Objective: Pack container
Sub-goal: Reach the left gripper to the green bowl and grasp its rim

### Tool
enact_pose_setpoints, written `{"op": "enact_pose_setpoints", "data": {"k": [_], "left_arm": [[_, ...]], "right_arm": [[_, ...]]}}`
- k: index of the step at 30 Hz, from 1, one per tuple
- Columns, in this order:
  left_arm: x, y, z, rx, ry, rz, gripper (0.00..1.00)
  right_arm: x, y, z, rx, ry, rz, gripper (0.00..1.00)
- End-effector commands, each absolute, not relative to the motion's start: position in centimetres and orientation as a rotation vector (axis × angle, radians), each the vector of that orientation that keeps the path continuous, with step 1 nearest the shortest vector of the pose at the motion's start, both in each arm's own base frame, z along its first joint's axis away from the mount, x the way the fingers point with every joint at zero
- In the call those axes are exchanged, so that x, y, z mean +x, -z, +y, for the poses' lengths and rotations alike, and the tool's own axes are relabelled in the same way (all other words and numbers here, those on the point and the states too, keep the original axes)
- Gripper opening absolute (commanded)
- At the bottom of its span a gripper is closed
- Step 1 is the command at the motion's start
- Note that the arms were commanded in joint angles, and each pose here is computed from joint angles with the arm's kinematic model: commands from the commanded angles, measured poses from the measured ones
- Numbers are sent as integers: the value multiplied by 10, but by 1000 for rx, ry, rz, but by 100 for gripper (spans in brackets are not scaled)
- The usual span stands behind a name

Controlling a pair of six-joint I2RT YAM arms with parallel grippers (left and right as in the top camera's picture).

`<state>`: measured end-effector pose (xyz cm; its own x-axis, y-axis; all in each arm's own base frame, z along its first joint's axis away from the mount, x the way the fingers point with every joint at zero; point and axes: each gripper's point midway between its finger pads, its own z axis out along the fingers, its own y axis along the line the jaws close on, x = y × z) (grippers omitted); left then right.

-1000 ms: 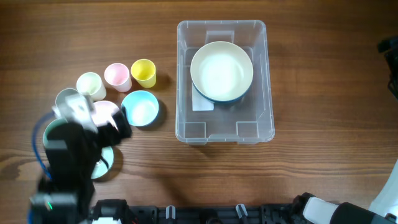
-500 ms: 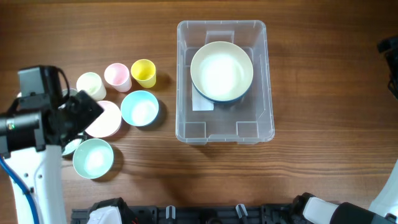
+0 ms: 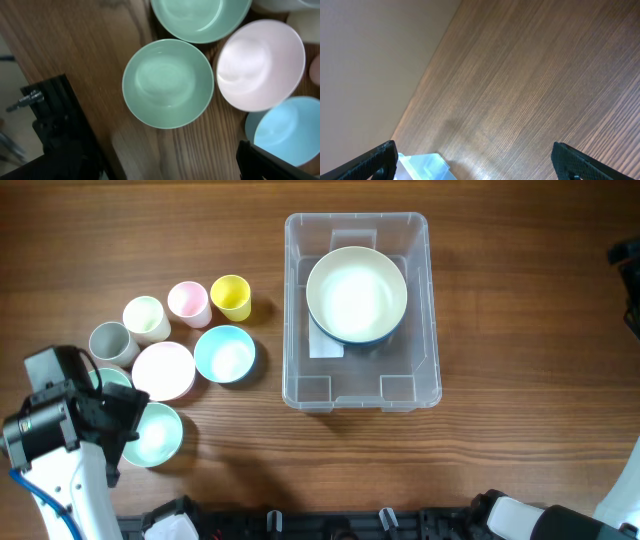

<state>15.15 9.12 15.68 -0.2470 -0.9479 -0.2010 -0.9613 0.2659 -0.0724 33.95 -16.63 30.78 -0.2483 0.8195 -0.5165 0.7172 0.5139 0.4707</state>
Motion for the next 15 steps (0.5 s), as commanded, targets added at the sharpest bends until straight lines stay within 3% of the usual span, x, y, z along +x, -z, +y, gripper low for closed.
{"op": "enact_pose_setpoints", "data": {"k": [1, 10, 11, 12, 15], "left_arm": [[140, -129, 92, -2045, -90, 2152, 100], [134, -52, 89, -2067, -96, 2164, 100], [133, -46, 89, -2065, -96, 2165, 96], [133, -42, 88, -2065, -96, 2166, 85], [132, -30, 88, -2069, -104, 2170, 75]], "right_arm": [[341, -307, -166, 1259, -186, 2018, 99], [341, -307, -166, 1259, -186, 2018, 100], [341, -307, -166, 1259, -186, 2018, 100], [341, -307, -166, 1259, -186, 2018, 99], [341, -307, -166, 1259, -186, 2018, 100]]}}
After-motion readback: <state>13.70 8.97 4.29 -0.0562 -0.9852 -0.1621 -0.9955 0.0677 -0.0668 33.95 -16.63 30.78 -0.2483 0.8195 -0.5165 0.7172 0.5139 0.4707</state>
